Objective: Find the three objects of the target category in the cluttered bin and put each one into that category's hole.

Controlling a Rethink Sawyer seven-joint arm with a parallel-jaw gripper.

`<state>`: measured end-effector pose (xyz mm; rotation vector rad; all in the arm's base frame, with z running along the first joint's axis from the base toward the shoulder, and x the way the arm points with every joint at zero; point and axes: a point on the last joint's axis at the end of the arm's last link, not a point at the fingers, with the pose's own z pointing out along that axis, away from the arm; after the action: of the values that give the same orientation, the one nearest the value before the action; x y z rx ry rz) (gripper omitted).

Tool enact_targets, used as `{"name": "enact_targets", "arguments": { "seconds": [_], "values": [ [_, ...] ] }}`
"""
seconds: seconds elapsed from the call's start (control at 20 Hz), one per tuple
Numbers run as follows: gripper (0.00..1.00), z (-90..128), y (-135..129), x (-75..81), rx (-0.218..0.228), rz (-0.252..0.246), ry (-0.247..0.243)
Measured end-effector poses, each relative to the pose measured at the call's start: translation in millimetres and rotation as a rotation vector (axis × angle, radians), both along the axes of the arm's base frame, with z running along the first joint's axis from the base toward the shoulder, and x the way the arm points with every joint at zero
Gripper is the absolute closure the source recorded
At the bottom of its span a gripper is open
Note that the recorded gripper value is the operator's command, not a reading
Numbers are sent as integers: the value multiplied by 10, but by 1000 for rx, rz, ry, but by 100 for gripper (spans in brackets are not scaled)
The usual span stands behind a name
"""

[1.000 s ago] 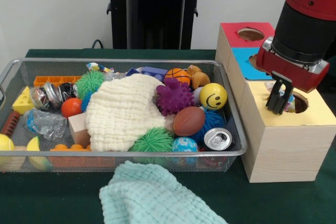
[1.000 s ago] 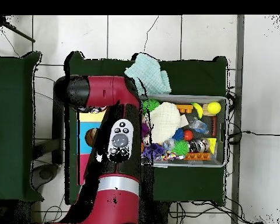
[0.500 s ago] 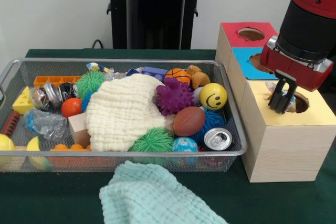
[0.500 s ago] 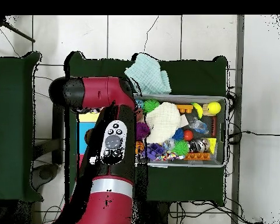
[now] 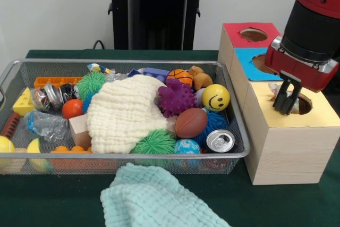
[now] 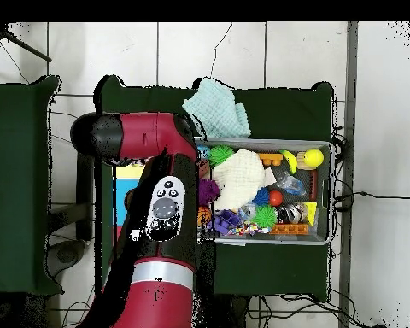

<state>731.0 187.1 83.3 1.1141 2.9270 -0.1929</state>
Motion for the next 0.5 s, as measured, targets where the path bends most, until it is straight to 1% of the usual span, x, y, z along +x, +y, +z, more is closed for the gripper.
{"name": "enact_targets", "arguments": {
  "seconds": [0.5],
  "values": [
    [100, 32, 12, -21, 5, -2, 2]
  ]
}}
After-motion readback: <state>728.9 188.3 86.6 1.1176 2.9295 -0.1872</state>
